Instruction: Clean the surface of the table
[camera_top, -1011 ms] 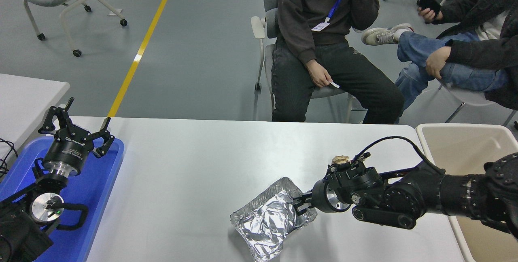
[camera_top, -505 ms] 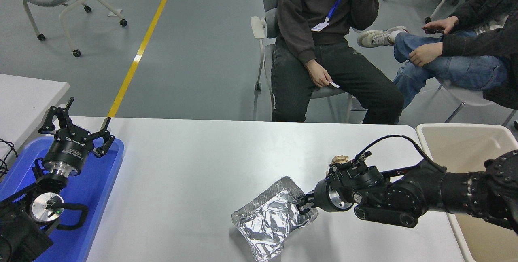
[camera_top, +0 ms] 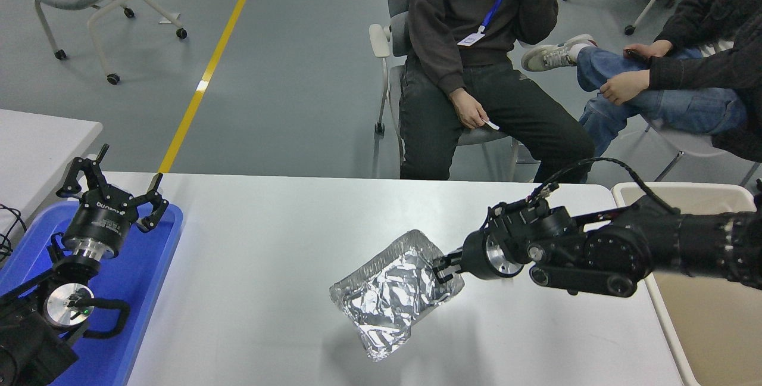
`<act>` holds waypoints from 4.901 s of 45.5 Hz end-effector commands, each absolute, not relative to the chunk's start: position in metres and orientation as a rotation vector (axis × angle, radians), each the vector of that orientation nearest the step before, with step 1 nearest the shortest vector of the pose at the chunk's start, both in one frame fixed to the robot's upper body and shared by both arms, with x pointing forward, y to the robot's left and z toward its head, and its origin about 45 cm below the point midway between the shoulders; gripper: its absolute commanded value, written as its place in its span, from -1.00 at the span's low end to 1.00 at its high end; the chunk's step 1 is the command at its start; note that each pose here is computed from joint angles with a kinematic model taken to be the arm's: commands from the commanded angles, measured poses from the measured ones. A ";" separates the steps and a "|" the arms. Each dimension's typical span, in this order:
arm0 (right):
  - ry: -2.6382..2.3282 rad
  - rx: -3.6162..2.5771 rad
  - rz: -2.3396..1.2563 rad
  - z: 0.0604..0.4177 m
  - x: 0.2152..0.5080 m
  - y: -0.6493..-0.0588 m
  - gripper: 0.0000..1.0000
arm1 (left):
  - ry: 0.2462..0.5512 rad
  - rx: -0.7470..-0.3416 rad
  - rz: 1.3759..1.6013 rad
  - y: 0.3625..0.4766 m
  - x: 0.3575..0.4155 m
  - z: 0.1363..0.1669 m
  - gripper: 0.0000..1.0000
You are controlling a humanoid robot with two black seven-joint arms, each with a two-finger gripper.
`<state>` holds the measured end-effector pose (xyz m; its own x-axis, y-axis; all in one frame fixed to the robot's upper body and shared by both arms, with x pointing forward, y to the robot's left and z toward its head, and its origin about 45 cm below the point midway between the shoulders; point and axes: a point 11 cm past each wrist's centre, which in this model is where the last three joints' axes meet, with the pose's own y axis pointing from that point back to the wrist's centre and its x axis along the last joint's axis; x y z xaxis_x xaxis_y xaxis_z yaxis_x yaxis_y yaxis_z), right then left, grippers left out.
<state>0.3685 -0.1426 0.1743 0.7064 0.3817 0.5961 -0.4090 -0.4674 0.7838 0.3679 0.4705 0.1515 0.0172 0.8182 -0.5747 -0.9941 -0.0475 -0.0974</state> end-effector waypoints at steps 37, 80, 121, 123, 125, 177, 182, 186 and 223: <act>-0.234 1.751 0.899 0.324 0.380 -0.258 -1.00 | 0.395 -0.567 1.531 0.470 0.3679 0.1514 1.00; -0.639 1.607 0.700 0.366 0.354 -0.412 -1.00 | 0.395 -0.567 1.531 0.470 0.3679 0.1514 1.00; -1.120 1.292 0.240 0.303 0.302 -0.612 -1.00 | 0.396 -0.566 1.532 0.471 0.3674 0.1508 1.00; -1.128 1.279 0.222 0.295 0.298 -0.617 -1.00 | 0.395 -0.567 1.531 0.470 0.3679 0.1514 1.00; -1.140 1.263 0.210 0.291 0.295 -0.624 -1.00 | 0.396 -0.565 1.531 0.470 0.3679 0.1512 1.00; -1.271 1.017 -0.012 0.126 0.264 -0.644 -1.00 | 0.394 -0.566 1.532 0.471 0.3678 0.1518 1.00; -1.293 1.014 -0.018 0.120 0.267 -0.638 -1.00 | 0.395 -0.566 1.533 0.471 0.3679 0.1513 1.00; -1.311 1.009 -0.028 0.111 0.268 -0.630 -1.00 | 0.396 -0.566 1.532 0.471 0.3674 0.1508 1.00; -1.350 0.939 -0.059 0.087 0.277 -0.601 -1.00 | 0.396 -0.565 1.534 0.471 0.3674 0.1508 1.00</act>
<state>0.2759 -0.6049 0.0896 0.2821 -0.5353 0.7962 -0.4694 0.6467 0.6011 0.3676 0.4706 0.1511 0.0160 0.8183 -0.5746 -0.9942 -0.0481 -0.0962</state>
